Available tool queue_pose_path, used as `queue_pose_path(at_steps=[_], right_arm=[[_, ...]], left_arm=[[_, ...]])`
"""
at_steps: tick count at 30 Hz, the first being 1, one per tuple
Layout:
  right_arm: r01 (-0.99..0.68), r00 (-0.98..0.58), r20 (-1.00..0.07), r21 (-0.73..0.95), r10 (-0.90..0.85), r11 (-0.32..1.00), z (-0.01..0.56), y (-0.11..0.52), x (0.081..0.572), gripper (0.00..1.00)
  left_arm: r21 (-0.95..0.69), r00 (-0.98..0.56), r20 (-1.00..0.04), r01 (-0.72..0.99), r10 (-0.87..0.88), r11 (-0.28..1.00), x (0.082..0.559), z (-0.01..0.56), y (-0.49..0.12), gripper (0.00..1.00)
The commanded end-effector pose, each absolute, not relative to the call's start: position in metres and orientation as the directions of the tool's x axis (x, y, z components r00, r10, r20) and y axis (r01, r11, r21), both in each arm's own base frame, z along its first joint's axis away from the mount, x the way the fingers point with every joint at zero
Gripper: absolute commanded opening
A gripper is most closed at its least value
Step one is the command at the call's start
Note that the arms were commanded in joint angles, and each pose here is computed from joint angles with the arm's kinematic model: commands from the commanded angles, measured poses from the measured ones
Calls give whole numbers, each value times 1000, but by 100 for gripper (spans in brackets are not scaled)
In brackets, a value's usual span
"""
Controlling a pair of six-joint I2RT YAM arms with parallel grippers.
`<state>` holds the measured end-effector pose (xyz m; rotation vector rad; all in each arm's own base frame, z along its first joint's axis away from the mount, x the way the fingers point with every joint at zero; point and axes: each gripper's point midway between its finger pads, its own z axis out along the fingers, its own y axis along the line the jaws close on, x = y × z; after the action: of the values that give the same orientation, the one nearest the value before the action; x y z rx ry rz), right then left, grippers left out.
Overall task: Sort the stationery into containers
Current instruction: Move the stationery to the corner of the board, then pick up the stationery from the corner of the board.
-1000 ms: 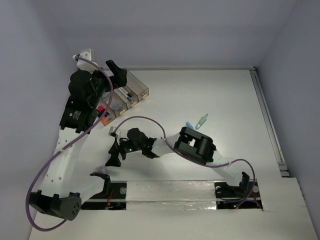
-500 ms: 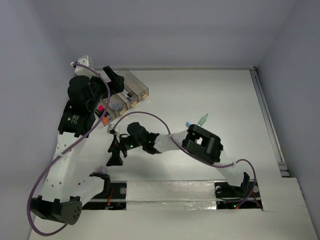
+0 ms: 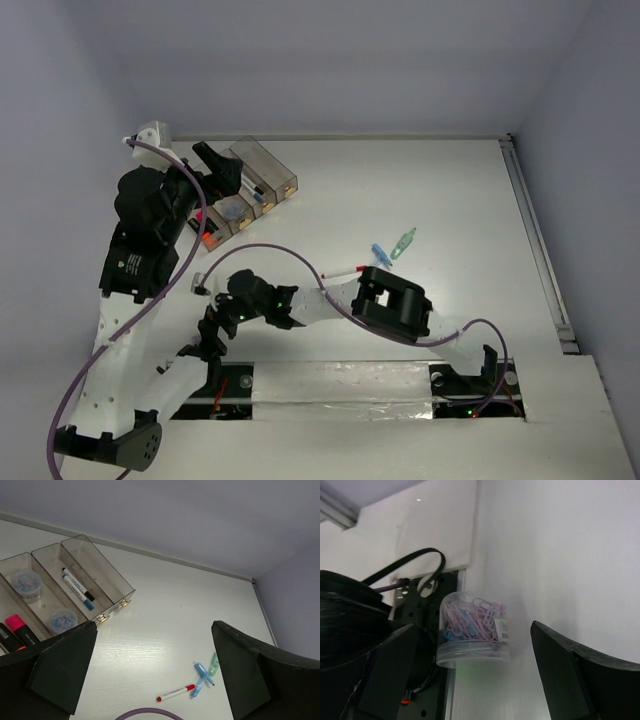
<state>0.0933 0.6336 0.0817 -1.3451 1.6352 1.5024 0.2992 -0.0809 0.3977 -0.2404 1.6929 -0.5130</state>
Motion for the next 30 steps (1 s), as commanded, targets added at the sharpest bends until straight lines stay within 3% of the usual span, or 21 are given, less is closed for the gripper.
queue_pose_path(at_steps=[1,5,11,15,17,18,21,28,30], right_arm=[[-933,-346,-900,359,-266,-2,85,642,107,100],[-937,-347,-866,339,-359,88,62,638,113,100],[-931,-359,-824,350,-438,103,45,633,105,95],[-931,-362,-824,339,-436,133,39,626,108,75],[-931,-364,-830,333,-423,148,40,622,110,73],[-930,-367,-832,332,-415,156,41,620,111,64],[-932,-362,-851,317,-382,178,53,612,115,53],[-940,-311,-915,256,-256,228,122,570,165,50],[-942,-289,-929,231,-232,245,149,554,183,50]], left_arm=[[-473,-165,-879,169,-448,865,291,412,-84,99],[-473,-154,-880,196,-450,859,287,420,-87,99],[-465,-135,-885,200,-445,863,282,425,-84,99],[-460,-128,-887,192,-443,867,282,424,-82,99],[-459,-123,-888,187,-443,869,283,422,-81,99],[-457,-120,-889,186,-442,870,284,422,-81,99],[-454,-116,-890,180,-440,872,286,420,-80,99],[-448,-118,-893,152,-434,881,290,406,-76,97],[-449,-119,-893,137,-435,883,293,400,-74,92]])
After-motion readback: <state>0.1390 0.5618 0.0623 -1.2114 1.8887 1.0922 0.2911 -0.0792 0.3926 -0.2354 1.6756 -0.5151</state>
